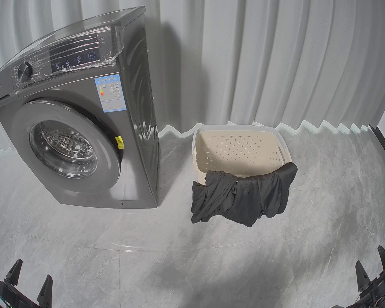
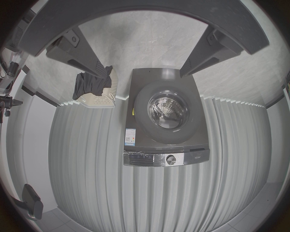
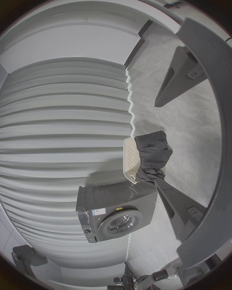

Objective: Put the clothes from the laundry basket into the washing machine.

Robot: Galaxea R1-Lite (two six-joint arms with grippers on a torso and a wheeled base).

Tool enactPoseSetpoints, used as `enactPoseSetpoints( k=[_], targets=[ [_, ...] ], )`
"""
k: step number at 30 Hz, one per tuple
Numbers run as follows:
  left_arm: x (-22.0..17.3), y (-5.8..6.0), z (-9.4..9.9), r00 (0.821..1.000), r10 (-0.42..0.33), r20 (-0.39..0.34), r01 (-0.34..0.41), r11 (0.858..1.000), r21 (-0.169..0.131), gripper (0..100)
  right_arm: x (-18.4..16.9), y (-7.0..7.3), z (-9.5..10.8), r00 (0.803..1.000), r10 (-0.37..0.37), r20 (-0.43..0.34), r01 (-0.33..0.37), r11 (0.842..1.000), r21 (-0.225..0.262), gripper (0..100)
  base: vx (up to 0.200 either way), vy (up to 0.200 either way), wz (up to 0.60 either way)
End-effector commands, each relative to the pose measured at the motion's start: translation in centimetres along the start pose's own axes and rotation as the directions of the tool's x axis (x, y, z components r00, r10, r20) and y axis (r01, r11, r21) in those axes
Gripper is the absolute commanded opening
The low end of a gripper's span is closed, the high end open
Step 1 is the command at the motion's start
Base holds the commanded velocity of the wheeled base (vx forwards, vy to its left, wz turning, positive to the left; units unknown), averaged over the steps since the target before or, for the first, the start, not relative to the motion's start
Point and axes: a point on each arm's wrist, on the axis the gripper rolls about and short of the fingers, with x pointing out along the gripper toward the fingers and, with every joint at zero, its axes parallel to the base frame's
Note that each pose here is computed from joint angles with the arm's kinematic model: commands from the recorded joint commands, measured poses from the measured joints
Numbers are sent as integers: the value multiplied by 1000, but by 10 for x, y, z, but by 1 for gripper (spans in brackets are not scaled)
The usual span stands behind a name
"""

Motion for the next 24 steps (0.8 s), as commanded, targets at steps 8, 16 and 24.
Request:
enactPoseSetpoints(
  k=[8,16,24],
  targets=[
    [0,0,-5,1000,1,-5,-1,1000,-1,100,0,0,-5,1000,2,-1,-2,1000,0,100,0,-200,0],
    [0,0,-5,1000,1,-5,-1,1000,-5,100,0,0,-5,1000,2,0,-2,1000,0,100,0,-200,0],
    [0,0,-5,1000,1,-5,-1,1000,-5,100,0,0,-5,1000,2,0,-2,1000,0,100,0,-125,0]
  ],
)
